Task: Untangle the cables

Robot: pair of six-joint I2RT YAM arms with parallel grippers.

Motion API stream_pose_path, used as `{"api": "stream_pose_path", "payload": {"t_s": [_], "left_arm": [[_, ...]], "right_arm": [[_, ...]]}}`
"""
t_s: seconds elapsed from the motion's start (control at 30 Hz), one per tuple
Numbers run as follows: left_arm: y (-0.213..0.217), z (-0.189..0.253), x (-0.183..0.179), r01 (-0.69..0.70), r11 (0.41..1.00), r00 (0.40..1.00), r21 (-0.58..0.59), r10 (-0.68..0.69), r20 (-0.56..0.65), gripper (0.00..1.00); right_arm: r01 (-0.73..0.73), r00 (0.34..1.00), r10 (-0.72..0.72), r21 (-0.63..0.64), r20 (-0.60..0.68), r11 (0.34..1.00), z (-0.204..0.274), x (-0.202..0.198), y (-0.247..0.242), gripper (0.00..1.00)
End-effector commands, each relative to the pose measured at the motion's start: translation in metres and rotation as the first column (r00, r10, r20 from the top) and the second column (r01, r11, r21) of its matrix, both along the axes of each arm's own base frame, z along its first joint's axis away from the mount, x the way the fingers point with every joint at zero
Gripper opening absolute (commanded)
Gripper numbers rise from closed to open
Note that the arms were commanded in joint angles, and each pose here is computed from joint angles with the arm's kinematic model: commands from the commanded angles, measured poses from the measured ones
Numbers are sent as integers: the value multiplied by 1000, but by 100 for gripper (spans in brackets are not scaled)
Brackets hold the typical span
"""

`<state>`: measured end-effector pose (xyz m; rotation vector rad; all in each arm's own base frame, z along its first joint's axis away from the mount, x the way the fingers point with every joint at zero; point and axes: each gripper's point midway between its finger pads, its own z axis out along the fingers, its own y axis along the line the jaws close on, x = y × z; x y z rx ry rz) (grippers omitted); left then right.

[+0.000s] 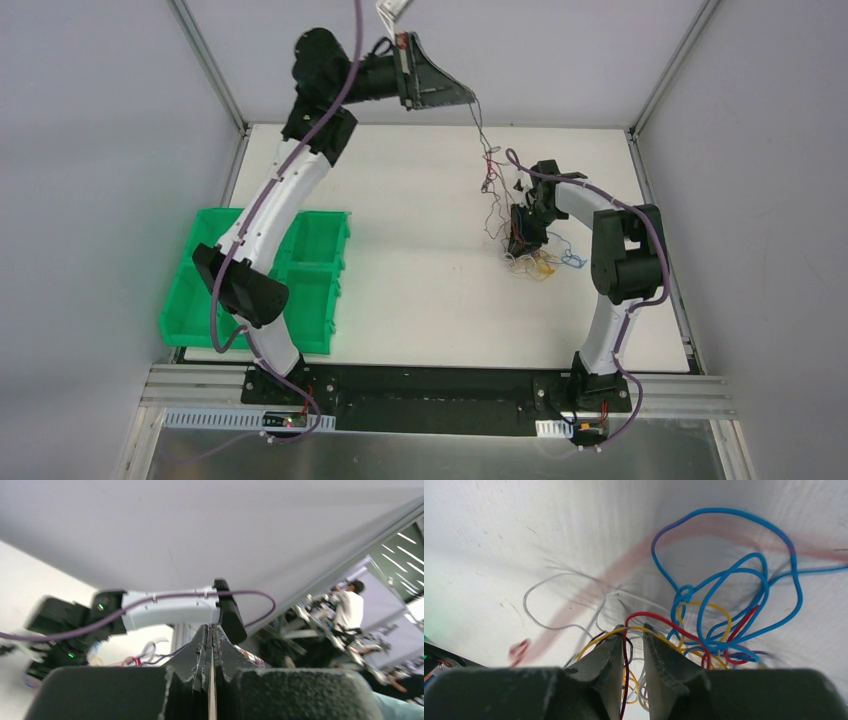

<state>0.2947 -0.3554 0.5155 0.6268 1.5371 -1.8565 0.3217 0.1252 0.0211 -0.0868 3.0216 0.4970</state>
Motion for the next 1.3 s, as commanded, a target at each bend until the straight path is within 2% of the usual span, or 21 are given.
{"api": "stream_pose_path", "payload": {"t_s": [0.0,0.27,0.43,0.83,0.97,1.2,1.27], "left_arm": [[48,84,-20,-66,993,981,-103,84,178,0],[104,150,-15,-237,942,888,-236,308,341,0],[139,173,-8,-335,893,824,-301,432,365,0],[199,200,0,-471,795,708,-381,599,374,0],[202,183,14,-498,801,728,-333,595,341,0],[237,189,30,-591,725,640,-355,688,341,0],[235,175,40,-603,737,655,-307,676,337,0]], "right_arm": [[-17,1000,18,-202,-1,979,-30,4,-47,23],[-40,999,46,-270,17,962,-30,8,-67,21],[-49,998,58,-376,14,926,-35,15,-103,20],[-67,997,79,-466,7,882,-39,27,-153,19],[-73,996,86,-476,6,876,-36,28,-163,18],[-62,998,69,-459,-2,886,-36,22,-172,17],[-69,997,71,-436,-11,897,-34,21,-168,18]]}}
